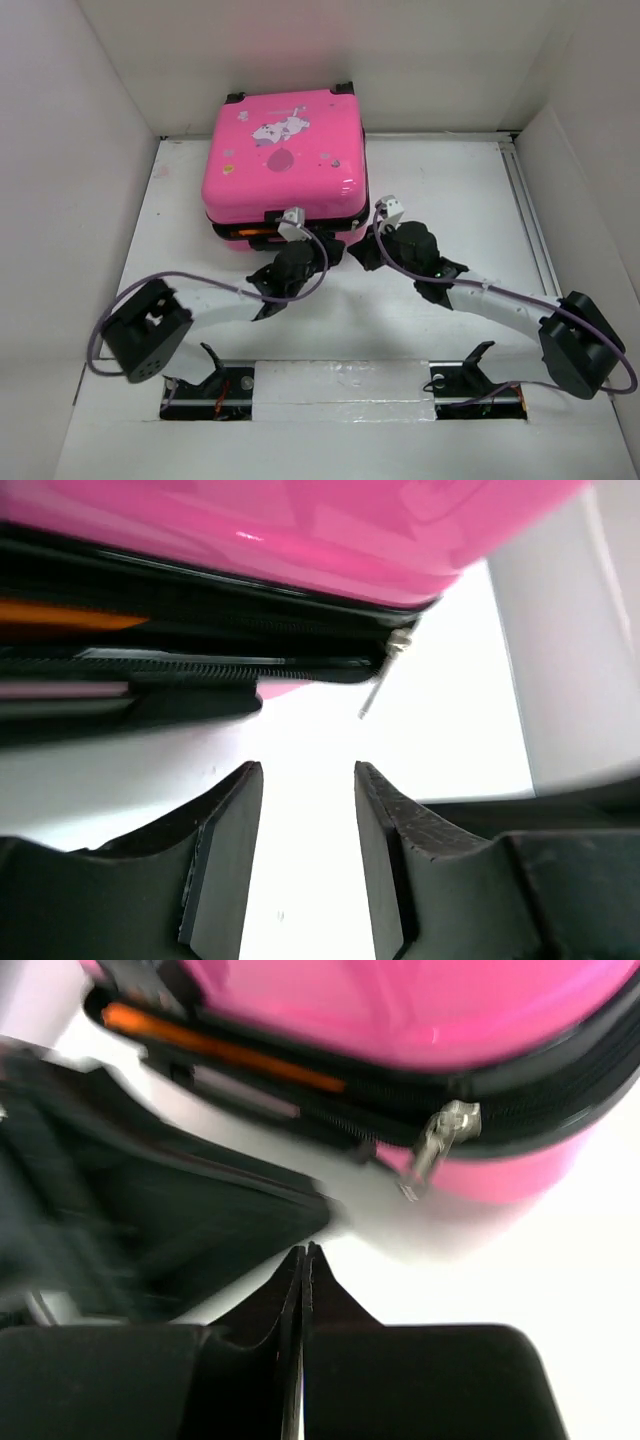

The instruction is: Pack the luggage

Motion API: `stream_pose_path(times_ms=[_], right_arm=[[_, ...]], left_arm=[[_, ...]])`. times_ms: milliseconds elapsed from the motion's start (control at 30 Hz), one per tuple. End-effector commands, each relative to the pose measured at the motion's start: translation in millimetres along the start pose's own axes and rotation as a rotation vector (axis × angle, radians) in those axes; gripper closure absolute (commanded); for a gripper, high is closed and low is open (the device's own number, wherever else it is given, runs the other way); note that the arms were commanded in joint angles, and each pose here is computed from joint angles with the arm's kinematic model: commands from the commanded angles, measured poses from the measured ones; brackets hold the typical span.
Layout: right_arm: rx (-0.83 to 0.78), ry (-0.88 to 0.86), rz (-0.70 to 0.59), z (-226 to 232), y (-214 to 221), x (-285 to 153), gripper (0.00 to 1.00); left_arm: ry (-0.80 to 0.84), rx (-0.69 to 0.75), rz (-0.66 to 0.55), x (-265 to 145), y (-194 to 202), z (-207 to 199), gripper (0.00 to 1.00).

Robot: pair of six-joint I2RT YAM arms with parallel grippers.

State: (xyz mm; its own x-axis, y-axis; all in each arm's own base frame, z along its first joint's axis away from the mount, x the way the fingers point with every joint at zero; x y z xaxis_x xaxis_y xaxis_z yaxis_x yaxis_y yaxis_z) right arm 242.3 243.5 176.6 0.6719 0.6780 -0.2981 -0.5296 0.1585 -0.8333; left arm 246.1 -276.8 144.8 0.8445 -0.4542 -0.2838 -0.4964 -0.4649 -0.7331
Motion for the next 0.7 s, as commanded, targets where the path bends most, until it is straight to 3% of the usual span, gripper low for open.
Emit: stream_pose_path(times_ms=[0,100,133,200,233,333,400,500,667], right_arm=[[0.022,-0.021,0.075,-7.1,13.5,-6.4,1.00],[0.026,-0.020,0.075,-10.0,14.2,-8.7,1.00],[0.031,0.006,0.073,-15.4,13.6,-9.0,1.00],[0.035,0.014,0.058,-18.5,9.0,-10.4,1.00],[0.041,0.019,0.068,-21.7,9.6,-11.4,1.00],[0.031,0.026,0.063,-20.4,3.7,-10.7,0.75],[0.030,0.040,0.028,-19.3,-11.1,-9.0,0.61],[0.015,0.066,-0.002,-19.0,-24.0,-3.9,0.53],[-0.009,0.103,-0.013,-20.3,-36.4,4.5,0.49]], left_arm=[[-0.029,0.012,-0.086,-35.2,-25.9,-1.8,0.62],[-0.042,0.040,-0.110,-53.9,-35.1,1.3,0.58],[-0.042,0.053,-0.130,-62.6,-41.1,3.7,0.50],[-0.087,0.075,-0.113,-69.3,-40.1,12.6,0.49],[-0.119,0.069,-0.159,-74.4,-51.5,13.4,0.49],[-0.215,0.024,-0.235,-81.7,-72.4,32.0,0.40],[-0.228,-0.059,-0.345,-87.3,-110.6,44.6,0.35],[-0.205,-0.133,-0.440,-92.7,-152.2,62.4,0.34],[-0.200,-0.205,-0.601,-108.3,-213.8,52.0,0.31]])
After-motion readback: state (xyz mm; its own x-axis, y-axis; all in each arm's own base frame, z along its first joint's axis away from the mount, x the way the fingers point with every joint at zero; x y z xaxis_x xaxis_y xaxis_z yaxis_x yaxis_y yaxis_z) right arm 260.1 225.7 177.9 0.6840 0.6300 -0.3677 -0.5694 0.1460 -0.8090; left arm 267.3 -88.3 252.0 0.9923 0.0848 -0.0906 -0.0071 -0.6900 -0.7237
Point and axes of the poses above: each gripper's point midway between its finger pads, its own x axis out along the fingers, its own z axis along the line the jaws close on, y = z × x, the point moved 6 cm from there along -x, back along the fingers, and after that the axes turned 5 degrees about x, right-handed, at the moved point
